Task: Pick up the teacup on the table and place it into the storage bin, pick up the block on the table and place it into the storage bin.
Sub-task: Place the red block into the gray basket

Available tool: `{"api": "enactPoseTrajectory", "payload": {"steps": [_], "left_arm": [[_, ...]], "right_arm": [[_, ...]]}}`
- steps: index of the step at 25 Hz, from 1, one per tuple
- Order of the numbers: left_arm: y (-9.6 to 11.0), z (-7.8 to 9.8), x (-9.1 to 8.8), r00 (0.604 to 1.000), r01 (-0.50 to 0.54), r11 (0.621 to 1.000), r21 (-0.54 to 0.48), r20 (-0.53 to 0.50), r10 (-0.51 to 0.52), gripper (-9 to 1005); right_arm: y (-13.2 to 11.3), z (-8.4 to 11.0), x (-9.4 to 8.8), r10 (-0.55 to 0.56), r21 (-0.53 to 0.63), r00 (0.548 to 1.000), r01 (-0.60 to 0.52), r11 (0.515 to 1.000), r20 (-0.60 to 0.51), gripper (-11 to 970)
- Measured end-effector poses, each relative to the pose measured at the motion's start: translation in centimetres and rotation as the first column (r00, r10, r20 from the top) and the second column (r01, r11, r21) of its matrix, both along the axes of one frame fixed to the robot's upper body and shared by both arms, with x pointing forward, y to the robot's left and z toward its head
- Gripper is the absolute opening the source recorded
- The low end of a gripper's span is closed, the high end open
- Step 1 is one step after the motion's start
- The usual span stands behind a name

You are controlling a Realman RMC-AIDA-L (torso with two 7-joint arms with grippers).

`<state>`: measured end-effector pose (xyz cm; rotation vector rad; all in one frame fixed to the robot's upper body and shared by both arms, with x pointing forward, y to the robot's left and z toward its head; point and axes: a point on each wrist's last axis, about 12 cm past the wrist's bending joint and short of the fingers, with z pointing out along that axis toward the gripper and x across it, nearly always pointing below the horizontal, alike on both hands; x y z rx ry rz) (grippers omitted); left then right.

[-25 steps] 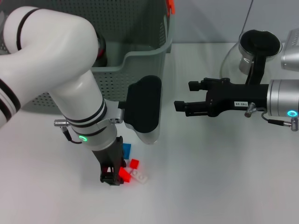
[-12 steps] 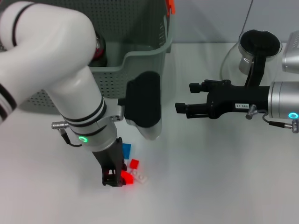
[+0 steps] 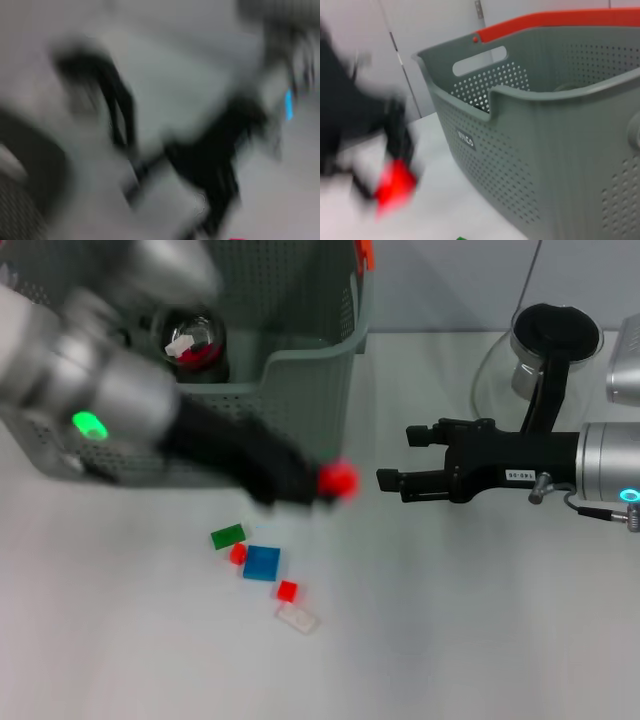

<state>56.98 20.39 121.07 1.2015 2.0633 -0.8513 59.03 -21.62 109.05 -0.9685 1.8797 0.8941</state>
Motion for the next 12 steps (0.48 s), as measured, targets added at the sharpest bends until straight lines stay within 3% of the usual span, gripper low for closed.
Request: {"api": "enactPoseTrajectory", "payload": {"steps": [3, 6, 9, 12], "left_arm": [[2.1, 1.9, 0.8, 0.992, -0.088, 0.992, -0.090, 0.083, 0.096, 310], [4.2, 3.7, 2.6, 0.955, -0.214, 0.971, -0.109, 0.187, 0.231, 315], [5.5, 4.2, 4.9, 0.903, -0.336, 0.934, -0.122, 0.242, 0.356, 321], [6.3, 3.4, 7.2, 0.861, -0.427, 0.893, -0.143, 0.238, 0.450, 326]], "right_arm": [[-0.1, 0.0, -0.1, 0.003, 0.001, 1.000, -0.003, 1.000, -0.006, 912], [-0.1, 0.0, -0.1, 0.007, 0.002, 1.000, -0.007, 1.000, -0.008, 912], [-0.2, 0.1, -0.1, 0.009, 0.001, 1.000, -0.009, 1.000, -0.004, 913], [0.0, 0.0, -0.2, 0.013, 0.000, 1.000, -0.013, 1.000, -0.005, 913]]}}
